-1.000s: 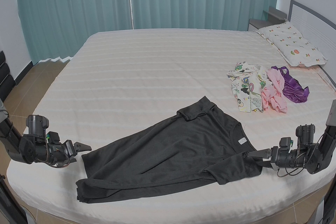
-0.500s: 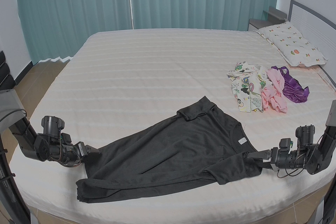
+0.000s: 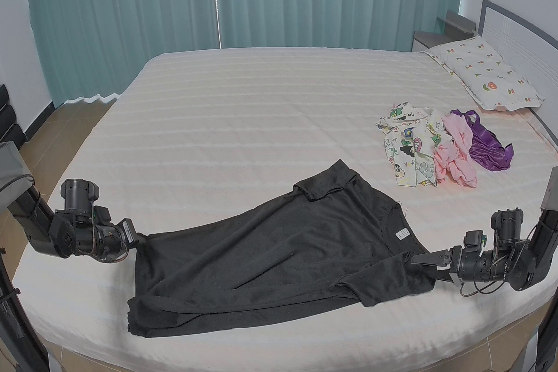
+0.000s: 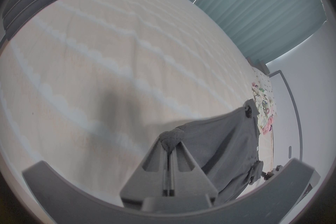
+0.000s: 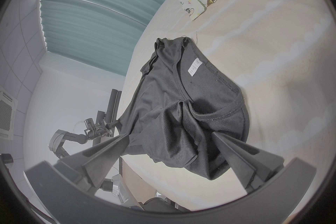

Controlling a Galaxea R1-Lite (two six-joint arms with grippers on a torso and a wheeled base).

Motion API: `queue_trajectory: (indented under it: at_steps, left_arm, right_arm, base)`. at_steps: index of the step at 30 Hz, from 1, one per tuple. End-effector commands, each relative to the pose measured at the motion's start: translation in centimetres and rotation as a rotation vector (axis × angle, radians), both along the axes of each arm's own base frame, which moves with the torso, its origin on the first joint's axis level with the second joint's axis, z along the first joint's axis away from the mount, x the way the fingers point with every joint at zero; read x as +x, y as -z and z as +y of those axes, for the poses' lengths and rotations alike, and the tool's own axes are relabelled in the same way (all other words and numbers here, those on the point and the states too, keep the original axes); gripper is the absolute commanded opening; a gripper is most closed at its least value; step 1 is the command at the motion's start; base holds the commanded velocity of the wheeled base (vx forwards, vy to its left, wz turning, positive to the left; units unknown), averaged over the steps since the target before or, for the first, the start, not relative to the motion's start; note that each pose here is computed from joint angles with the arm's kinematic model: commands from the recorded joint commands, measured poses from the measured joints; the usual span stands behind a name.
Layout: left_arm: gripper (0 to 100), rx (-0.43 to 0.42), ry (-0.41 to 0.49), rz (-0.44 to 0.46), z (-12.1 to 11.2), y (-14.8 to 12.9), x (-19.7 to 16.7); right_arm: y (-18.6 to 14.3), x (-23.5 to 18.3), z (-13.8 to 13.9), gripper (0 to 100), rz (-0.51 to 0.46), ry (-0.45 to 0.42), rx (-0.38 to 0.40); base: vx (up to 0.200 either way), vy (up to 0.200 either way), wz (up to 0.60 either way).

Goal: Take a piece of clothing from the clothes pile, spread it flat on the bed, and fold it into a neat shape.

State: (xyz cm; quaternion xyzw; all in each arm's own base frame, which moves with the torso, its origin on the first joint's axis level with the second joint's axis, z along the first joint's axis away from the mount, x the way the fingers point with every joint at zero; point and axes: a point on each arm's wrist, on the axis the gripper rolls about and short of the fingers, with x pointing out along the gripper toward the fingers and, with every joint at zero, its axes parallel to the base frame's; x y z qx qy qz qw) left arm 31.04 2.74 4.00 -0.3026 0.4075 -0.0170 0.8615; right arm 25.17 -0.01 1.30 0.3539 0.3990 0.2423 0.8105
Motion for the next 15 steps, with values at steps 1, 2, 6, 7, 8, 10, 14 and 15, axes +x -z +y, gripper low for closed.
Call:
queue_trajectory:
  at_steps: [1, 2, 6, 7, 8, 10, 14, 15]
  left_arm:
    - [0, 0.007, -0.024, -0.072, 0.3, -1.7, 1.4]
    - [0, 0.011, -0.035, -0.100, 0.5, -2.1, 2.4]
    - [0, 0.020, -0.051, -0.112, 0.9, -1.7, 4.1]
    - [0, 0.027, -0.065, -0.125, 1.4, -1.5, 5.2]
    - [0, 0.027, -0.065, -0.127, 1.4, -1.3, 5.6]
    - [0, 0.028, -0.067, -0.125, 1.6, -0.8, 6.2]
    - [0, 0.029, -0.074, -0.120, 1.9, 0.0, 7.0]
    - [0, 0.029, -0.076, -0.117, 2.0, 0.1, 7.1]
  right_arm:
    - [-0.1, -0.1, 0.0, 100, -0.015, -0.004, 0.002]
    - [-0.1, -0.2, 0.0, 100, -0.019, 0.000, 0.005]
    - [0.0, -0.1, 0.0, 100, -0.030, 0.000, 0.005]
    - [0.1, -0.1, 0.0, 100, -0.030, 0.000, 0.005]
    - [0.1, -0.1, 0.0, 100, -0.029, 0.000, 0.006]
    - [0.2, -0.1, 0.0, 100, -0.028, 0.000, 0.005]
    - [0.2, -0.1, 0.1, 100, -0.028, -0.002, 0.005]
    - [0.2, -0.1, 0.1, 100, -0.027, -0.001, 0.006]
  base:
    - [0.000, 0.000, 0.00]
    - [0.000, 0.000, 0.00]
    - [0.000, 0.000, 0.00]
    - [0.000, 0.000, 0.00]
    - [0.000, 0.000, 0.00]
    - [0.000, 0.000, 0.00]
    - [0.000, 0.000, 0.00]
    - [0.000, 0.000, 0.00]
